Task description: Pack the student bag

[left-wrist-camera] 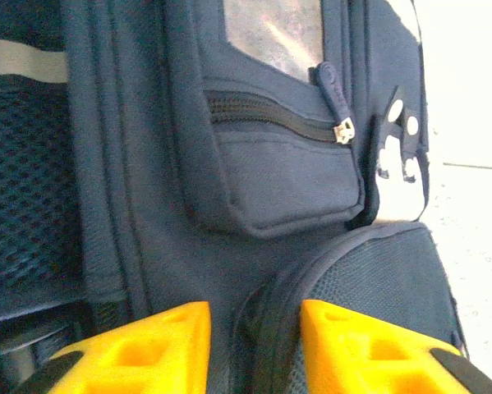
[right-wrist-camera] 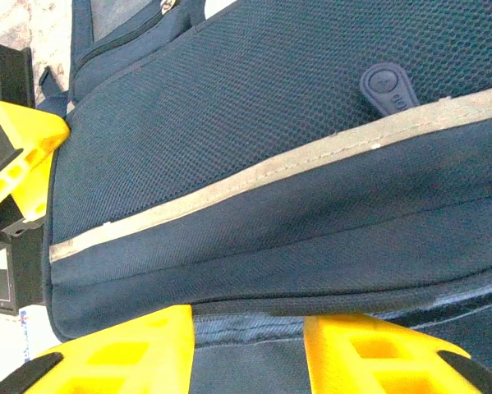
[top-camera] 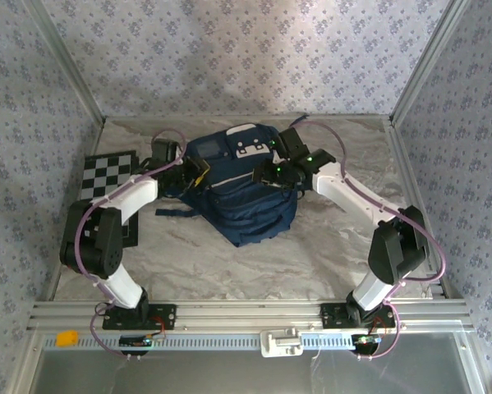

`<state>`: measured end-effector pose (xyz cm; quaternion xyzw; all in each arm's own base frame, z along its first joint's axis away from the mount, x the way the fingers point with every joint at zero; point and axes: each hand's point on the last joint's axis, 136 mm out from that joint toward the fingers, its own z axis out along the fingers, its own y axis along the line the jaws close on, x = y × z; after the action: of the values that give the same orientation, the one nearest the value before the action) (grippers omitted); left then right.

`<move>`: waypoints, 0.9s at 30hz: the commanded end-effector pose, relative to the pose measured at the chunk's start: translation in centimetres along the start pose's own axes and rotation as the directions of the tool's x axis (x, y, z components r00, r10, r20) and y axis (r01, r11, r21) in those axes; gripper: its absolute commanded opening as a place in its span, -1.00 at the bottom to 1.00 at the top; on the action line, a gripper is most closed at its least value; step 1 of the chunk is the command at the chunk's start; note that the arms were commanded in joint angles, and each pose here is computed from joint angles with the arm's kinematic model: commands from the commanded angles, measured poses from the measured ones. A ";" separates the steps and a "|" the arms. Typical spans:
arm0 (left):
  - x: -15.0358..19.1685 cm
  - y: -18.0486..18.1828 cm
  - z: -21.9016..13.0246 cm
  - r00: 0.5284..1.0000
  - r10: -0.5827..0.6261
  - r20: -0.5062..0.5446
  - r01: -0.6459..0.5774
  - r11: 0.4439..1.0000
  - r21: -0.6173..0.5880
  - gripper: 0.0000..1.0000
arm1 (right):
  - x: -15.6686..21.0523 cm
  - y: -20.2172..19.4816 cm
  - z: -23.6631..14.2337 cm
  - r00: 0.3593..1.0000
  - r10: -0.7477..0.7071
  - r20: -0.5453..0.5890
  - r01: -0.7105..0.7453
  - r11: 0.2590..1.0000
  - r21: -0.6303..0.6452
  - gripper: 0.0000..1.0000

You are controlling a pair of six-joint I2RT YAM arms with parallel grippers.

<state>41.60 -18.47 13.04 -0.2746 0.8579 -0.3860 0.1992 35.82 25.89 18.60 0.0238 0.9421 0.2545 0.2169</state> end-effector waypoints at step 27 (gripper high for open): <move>11.7 -8.7 1.6 0.982 -0.187 -0.002 0.187 0.979 0.078 -1.00 | 0.9 -8.6 -9.0 0.993 -0.112 0.027 0.090 0.897 0.433 0.22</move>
<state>35.84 -30.89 14.17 -0.3349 0.8361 -0.4044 0.1590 34.83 14.91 20.80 0.0282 0.9655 0.0736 0.2483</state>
